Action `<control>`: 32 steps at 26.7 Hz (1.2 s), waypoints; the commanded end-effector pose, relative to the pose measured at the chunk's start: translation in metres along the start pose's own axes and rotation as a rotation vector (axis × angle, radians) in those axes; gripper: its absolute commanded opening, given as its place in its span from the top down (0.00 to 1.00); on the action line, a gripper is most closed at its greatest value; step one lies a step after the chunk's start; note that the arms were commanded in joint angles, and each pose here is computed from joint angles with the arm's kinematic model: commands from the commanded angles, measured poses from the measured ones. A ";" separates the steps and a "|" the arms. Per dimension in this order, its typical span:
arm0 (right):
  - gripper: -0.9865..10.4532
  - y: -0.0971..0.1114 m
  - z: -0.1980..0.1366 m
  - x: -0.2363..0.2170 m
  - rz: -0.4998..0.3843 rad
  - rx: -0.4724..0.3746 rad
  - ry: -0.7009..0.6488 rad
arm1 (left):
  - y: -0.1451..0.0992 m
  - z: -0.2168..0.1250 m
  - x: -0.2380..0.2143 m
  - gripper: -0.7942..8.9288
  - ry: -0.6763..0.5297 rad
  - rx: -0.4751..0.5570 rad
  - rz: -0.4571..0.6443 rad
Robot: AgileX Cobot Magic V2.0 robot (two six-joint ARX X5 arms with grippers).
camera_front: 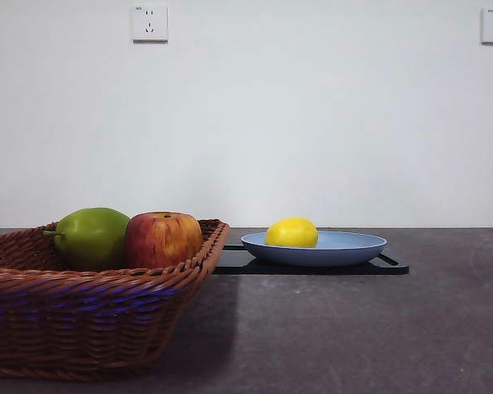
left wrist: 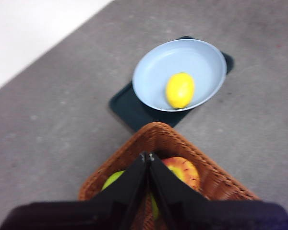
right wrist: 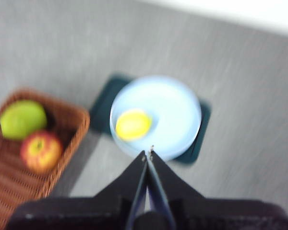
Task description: Take the lemon from the basket,put the lemon in the plate,hand out the plate
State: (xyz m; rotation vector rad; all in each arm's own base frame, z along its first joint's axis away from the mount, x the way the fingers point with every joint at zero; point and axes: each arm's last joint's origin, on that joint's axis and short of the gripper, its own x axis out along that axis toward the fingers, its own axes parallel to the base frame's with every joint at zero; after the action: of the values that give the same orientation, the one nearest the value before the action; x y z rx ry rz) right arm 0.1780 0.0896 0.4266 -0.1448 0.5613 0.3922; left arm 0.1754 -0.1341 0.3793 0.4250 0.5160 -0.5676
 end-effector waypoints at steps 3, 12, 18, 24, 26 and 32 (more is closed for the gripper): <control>0.91 0.007 -0.042 -0.014 -0.017 0.039 -0.222 | 0.021 -0.015 0.009 0.91 -0.008 -0.067 -0.095; 0.91 0.011 -0.147 0.021 0.001 0.096 -0.340 | 0.013 -0.096 0.013 0.91 -0.234 -0.249 -0.076; 0.91 0.013 -0.186 0.044 0.013 0.146 -0.306 | 0.001 -0.128 0.014 0.91 -0.313 -0.299 -0.120; 0.91 0.013 -0.186 0.046 0.011 0.148 -0.299 | 0.000 -0.130 0.014 0.91 -0.295 -0.312 -0.139; 0.91 0.013 -0.186 0.046 0.011 0.149 -0.300 | 0.000 -0.129 0.014 0.91 -0.296 -0.312 -0.139; 0.91 0.013 -0.186 0.046 0.011 0.148 -0.300 | 0.000 -0.129 0.014 0.91 -0.296 -0.312 -0.140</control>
State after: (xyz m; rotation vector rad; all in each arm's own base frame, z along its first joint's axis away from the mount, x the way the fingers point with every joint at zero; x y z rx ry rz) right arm 0.1170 0.0708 0.2402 0.0429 0.3144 0.3697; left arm 0.1411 -0.0733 0.2638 0.0180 0.3585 -0.6525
